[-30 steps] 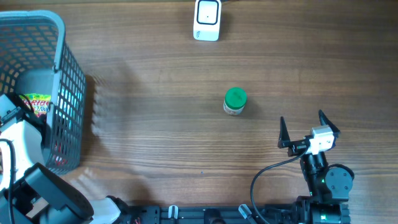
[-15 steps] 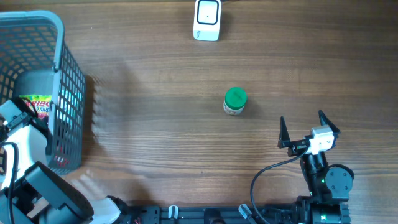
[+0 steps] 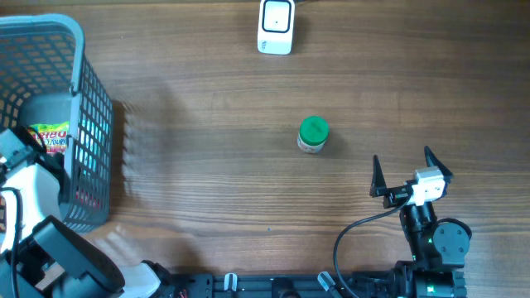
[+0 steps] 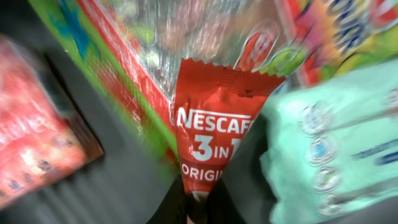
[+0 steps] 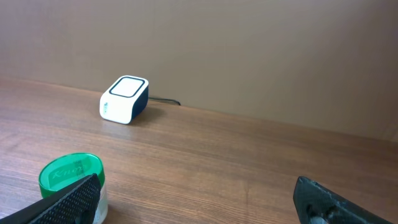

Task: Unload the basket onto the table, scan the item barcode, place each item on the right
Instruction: 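Reach into the basket and grasp the red Nescafé stick, left gripper, then carry the Nescafé stick past the scanner and drop it beside the jar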

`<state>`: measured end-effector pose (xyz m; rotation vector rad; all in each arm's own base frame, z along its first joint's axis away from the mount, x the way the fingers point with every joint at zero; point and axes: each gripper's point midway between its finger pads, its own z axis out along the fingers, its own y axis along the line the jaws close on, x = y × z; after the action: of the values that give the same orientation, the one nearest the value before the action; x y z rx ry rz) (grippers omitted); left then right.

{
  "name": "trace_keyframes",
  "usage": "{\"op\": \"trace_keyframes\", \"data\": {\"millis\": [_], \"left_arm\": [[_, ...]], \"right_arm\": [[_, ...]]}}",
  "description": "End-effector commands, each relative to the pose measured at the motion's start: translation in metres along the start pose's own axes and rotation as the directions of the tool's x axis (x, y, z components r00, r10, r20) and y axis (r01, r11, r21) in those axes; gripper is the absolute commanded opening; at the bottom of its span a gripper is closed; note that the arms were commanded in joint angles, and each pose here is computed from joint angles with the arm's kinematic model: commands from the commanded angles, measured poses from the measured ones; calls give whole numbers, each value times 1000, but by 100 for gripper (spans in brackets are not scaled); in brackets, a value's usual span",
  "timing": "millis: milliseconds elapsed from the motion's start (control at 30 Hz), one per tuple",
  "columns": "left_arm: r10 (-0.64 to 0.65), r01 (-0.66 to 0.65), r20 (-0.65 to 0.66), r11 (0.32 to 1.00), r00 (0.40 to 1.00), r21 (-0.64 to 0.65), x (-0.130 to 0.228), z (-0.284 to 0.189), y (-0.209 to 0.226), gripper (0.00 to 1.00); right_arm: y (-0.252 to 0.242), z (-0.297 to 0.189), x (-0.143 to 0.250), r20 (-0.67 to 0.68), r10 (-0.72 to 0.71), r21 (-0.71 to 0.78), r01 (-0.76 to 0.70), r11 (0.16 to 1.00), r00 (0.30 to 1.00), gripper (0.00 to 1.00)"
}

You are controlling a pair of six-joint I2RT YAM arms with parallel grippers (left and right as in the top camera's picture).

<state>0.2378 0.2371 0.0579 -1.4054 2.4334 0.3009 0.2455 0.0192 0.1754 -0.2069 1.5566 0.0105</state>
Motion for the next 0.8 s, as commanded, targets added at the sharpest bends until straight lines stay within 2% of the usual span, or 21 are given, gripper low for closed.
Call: {"op": "trace_keyframes", "data": {"millis": [0, 200, 267, 400, 467, 533, 600, 667, 700, 767], "left_arm": [[-32, 20, 167, 997, 986, 72, -66, -58, -14, 4], [-95, 17, 396, 980, 913, 196, -149, -185, -29, 4], [-165, -10, 451, 933, 877, 360, -166, -243, -49, 4], [-232, -128, 517, 812, 824, 569, -168, -332, -82, 4], [-228, -223, 557, 747, 799, 626, -154, -374, -102, 4], [-188, -317, 578, 684, 794, 657, -125, -404, -127, 4], [-88, -407, 563, 599, 822, 689, -79, -419, -163, 4], [33, -460, 533, 552, 846, 696, -39, -416, -189, 4], [93, -468, 506, 552, 857, 690, -21, -408, -197, 4], [235, -432, 372, 629, 898, 646, 24, -370, -203, 4]], "right_arm": [[-1, 0, -2, 9, -8, 10, 8, 1000, 1000, 100], [-1, 0, -2, 9, -7, 10, 7, 1000, 1000, 100], [-1, 0, -2, 9, -7, 10, 7, 1000, 1000, 100], [-1, 0, -2, 9, -8, 10, 8, 1000, 1000, 100], [-1, 0, -2, 9, -8, 10, 8, 1000, 1000, 100], [-1, 0, -2, 9, -7, 10, 7, 1000, 1000, 100], [-1, 0, -2, 9, -8, 10, 8, 1000, 1000, 100], [-1, 0, -2, 9, -7, 10, 7, 1000, 1000, 100], [-1, 0, -2, 9, -7, 10, 7, 1000, 1000, 100], [-1, 0, -2, 9, -8, 10, 8, 1000, 1000, 100]]}}
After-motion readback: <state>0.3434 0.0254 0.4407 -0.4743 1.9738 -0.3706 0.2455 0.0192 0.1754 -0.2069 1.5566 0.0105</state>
